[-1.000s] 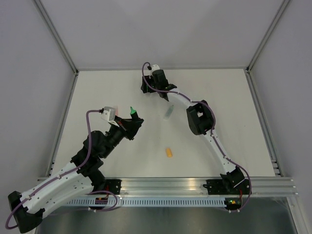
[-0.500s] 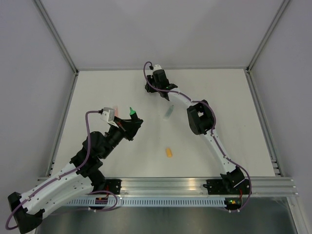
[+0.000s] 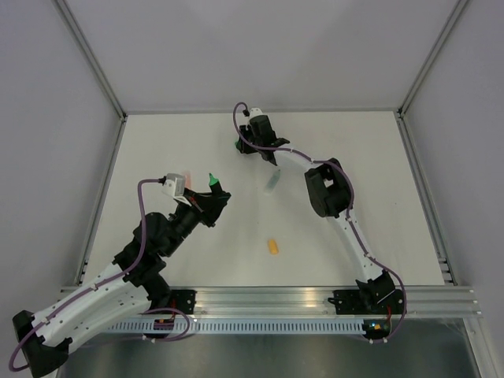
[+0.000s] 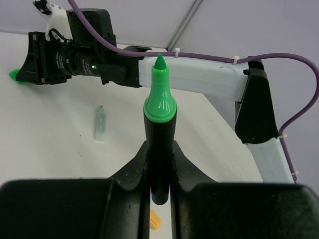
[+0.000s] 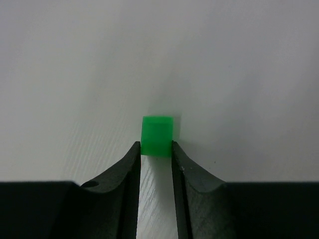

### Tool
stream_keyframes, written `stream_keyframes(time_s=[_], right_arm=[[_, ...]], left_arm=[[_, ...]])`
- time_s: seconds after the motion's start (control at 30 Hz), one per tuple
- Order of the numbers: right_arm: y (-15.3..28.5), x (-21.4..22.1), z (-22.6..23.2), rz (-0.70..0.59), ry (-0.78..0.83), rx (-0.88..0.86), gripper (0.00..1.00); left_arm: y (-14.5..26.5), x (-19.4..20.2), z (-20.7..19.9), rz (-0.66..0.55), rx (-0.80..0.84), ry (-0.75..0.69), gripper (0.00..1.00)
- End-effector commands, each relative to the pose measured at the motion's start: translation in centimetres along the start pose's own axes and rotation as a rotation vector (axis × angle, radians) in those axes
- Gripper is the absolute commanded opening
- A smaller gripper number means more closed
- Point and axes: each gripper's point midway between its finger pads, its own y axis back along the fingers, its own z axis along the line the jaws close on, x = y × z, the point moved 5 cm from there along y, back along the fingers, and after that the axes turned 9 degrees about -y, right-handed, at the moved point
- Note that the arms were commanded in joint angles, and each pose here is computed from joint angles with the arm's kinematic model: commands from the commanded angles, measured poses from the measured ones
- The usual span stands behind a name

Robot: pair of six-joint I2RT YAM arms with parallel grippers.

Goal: Insert the pens into the pen caps

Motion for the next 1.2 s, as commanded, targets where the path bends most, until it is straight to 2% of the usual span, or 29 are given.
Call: stream_keyframes(time_s=[0.0, 0.07, 0.1, 0.13, 0.2, 0.23, 0.3, 0.4, 0.43, 0.5, 0.53, 0.6, 0.67, 0.83, 1.17], right_arm=[[2.6, -1.1, 1.6, 0.01, 0.02, -0.05, 0.29], [3.5, 0.5, 1.6, 0.056, -0.002, -0.074, 0.27], [4.5, -0.9, 2.6, 0.023, -0.003, -0.106, 0.27], [5.0, 0.6, 2.0, 0.059, -0.015, -0.1, 0.26], [7.1, -0.4, 3.1, 0.045, -0.04, -0.138, 0.24], [7.8, 2.0, 2.3, 0.098, -0.058, -0.12, 0.23], [10.3, 3.7, 2.1, 0.132, -0.101, -0.111, 0.22], [13.3, 4.3, 2.9, 0.127, -0.123, -0.128, 0.22], [14.2, 6.6, 1.8, 0.169, -0.145, -0.093, 0.24], [15.9, 6.7, 2.9, 0.162, -0.161, -0.117, 0.29], [16.5, 7.8, 2.5, 0.181, -0.159, -0.099, 0.36], [17.3, 7.7, 3.1, 0.185, -0.121, -0.093, 0.41], [17.5, 7.6, 2.9, 0.209, -0.086, -0.065, 0.48], [16.9, 6.6, 3.0, 0.214, -0.075, -0.032, 0.56], [15.7, 6.8, 1.4, 0.228, -0.103, 0.162, 0.56]], left_arm=[[-0.1, 0.0, 0.4, -0.011, -0.036, 0.018, 0.02], [0.0, -0.1, 0.5, -0.015, -0.038, 0.016, 0.02], [0.1, -0.1, 0.5, -0.016, -0.043, 0.016, 0.02], [0.1, -0.3, 0.6, -0.022, -0.046, 0.015, 0.02], [0.2, -0.4, 0.8, -0.029, -0.058, 0.011, 0.02], [0.2, -0.3, 0.8, -0.03, -0.059, 0.011, 0.02], [0.2, -0.3, 1.0, -0.031, -0.067, 0.009, 0.02], [0.1, -0.1, 1.2, -0.032, -0.083, 0.01, 0.02], [0.1, -0.1, 1.2, -0.031, -0.086, 0.008, 0.02], [0.2, 0.0, 1.6, -0.033, -0.105, 0.005, 0.02], [0.2, 0.1, 1.6, -0.033, -0.107, 0.005, 0.02], [0.2, 0.1, 1.9, -0.038, -0.126, 0.002, 0.02], [0.3, 0.1, 2.0, -0.044, -0.134, 0.001, 0.02], [0.3, -0.1, 2.1, -0.048, -0.137, -0.003, 0.02], [0.7, -0.5, 1.8, -0.061, -0.117, 0.006, 0.02]])
